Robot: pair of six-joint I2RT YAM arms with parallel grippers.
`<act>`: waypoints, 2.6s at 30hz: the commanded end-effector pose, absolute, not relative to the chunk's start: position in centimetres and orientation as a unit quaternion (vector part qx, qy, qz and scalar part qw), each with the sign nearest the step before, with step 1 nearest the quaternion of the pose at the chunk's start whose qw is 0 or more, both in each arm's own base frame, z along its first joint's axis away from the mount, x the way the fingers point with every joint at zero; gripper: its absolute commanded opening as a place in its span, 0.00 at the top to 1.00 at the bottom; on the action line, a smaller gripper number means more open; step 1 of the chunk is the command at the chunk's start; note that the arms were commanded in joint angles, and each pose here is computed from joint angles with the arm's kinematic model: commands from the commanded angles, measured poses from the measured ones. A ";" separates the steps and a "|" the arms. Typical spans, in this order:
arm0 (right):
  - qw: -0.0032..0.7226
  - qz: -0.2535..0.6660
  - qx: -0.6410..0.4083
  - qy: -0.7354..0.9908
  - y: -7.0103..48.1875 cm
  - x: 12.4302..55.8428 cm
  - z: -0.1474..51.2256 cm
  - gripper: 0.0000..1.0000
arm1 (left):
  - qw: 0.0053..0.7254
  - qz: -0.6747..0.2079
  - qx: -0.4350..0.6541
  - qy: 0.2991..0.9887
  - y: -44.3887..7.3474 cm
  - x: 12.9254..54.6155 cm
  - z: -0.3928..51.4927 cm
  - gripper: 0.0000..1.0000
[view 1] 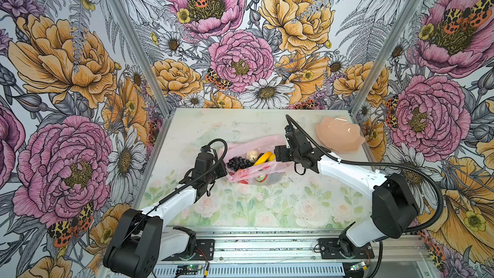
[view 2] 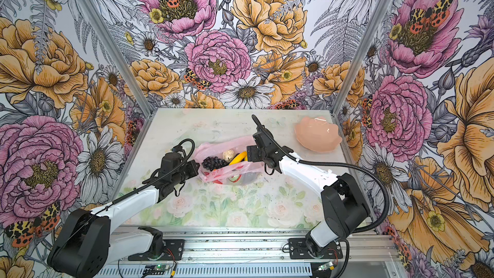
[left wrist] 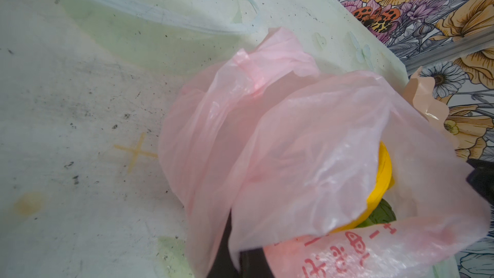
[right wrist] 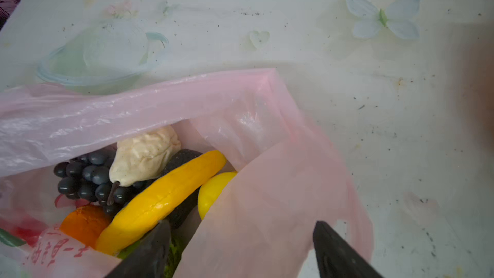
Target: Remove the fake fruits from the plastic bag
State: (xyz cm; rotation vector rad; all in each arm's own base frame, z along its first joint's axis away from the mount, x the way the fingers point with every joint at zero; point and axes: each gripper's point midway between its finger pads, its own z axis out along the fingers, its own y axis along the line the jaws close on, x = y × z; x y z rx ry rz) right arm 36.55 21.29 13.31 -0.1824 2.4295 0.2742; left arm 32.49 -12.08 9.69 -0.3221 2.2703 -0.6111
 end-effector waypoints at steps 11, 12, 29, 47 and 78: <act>0.356 0.208 0.012 0.911 20.4 34.4 13.4 0.88 | 0.375 -0.226 -0.186 0.880 -9.9 33.0 8.7 1.00; 0.361 0.214 0.019 0.907 20.0 34.1 13.5 0.92 | 0.372 -0.226 -0.193 0.879 -9.7 33.0 8.4 1.00; 0.336 0.210 0.054 0.917 17.8 28.6 5.1 1.00 | 0.308 -0.248 -0.210 0.894 -10.2 33.7 5.1 1.00; 0.321 0.217 -0.030 0.922 20.3 24.4 7.2 1.00 | 0.335 -0.235 -0.190 0.892 -10.4 31.3 9.0 1.00; 0.377 0.156 0.012 0.913 17.9 38.1 6.2 1.00 | 0.292 -0.174 -0.256 0.905 -7.3 34.6 4.8 0.95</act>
